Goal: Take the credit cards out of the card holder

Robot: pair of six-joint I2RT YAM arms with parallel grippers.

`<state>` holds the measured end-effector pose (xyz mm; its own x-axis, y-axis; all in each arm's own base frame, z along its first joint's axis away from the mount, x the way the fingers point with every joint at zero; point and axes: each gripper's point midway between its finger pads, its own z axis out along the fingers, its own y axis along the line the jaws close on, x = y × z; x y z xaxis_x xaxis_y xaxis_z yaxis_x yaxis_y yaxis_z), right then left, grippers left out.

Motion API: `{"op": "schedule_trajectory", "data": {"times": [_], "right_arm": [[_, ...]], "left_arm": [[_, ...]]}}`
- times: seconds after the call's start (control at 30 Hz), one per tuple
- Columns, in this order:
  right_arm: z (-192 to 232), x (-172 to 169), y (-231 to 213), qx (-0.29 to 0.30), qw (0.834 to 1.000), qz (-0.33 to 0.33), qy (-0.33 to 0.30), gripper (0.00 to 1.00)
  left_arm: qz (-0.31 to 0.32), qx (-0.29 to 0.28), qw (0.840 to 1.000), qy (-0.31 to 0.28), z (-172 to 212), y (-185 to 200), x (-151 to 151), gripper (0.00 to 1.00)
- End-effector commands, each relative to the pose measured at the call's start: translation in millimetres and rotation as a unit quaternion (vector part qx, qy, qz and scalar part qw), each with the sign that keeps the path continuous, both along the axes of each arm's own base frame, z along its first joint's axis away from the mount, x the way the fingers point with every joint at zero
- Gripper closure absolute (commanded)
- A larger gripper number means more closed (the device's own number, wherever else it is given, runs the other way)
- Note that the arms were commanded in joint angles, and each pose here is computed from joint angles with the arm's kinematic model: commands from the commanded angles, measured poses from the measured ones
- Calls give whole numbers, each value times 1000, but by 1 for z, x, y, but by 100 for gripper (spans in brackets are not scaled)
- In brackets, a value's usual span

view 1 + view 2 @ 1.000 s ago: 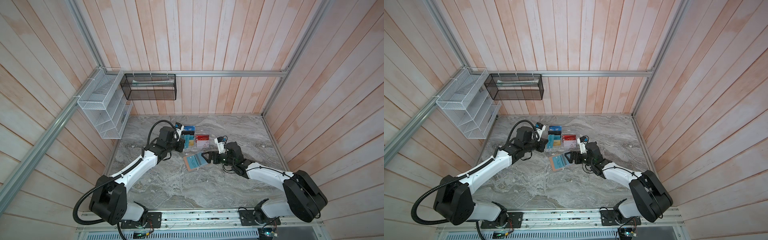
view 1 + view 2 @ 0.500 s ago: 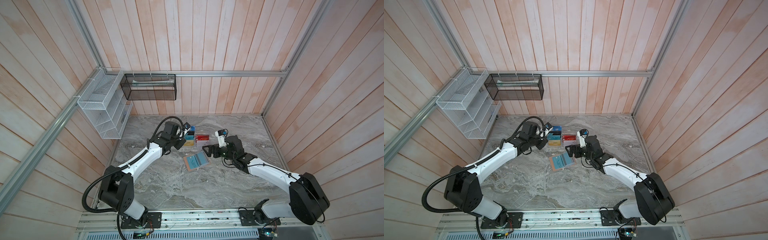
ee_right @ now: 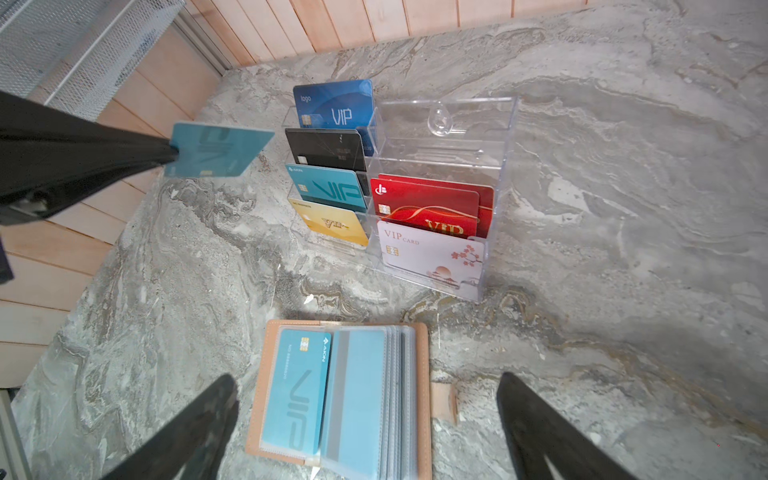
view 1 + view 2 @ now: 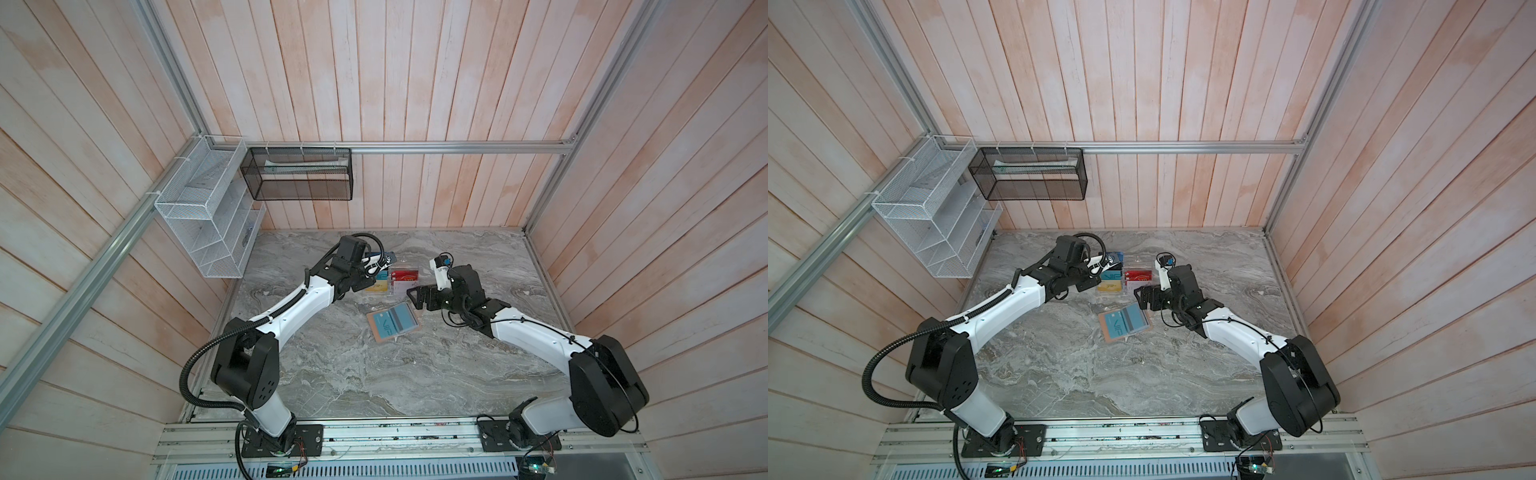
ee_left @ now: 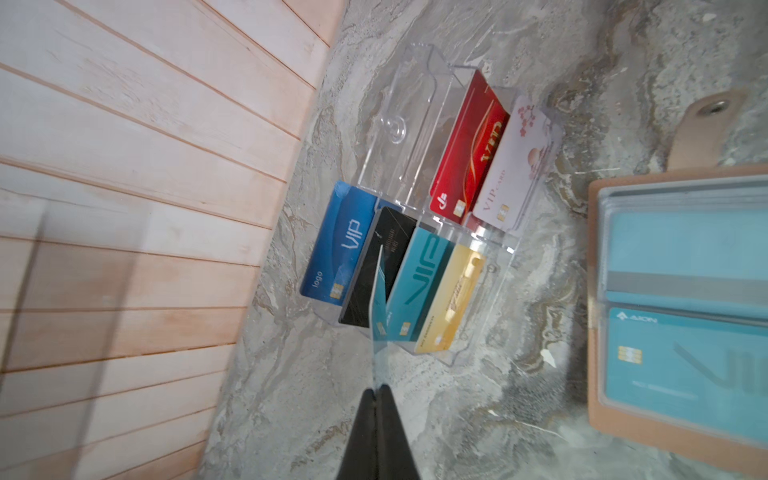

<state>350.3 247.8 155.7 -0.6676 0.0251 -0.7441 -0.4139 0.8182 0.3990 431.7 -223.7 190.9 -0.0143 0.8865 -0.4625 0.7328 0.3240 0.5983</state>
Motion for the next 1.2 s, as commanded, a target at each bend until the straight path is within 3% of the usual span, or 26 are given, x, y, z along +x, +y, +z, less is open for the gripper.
{"op": "schedule_trajectory", "data": {"times": [0.0,0.27,1.17], "right_arm": [[1,7,-9,-16,1000,-10,-1,2],[-1,11,-20,-14,1000,-17,3,2],[-13,1,-35,-5,1000,-16,15,2]], "left_arm": [[-37,49,998,-8,-5,-4,7,100],[-64,87,994,13,-32,-14,6,100],[-84,150,985,20,-66,-17,18,100]]}}
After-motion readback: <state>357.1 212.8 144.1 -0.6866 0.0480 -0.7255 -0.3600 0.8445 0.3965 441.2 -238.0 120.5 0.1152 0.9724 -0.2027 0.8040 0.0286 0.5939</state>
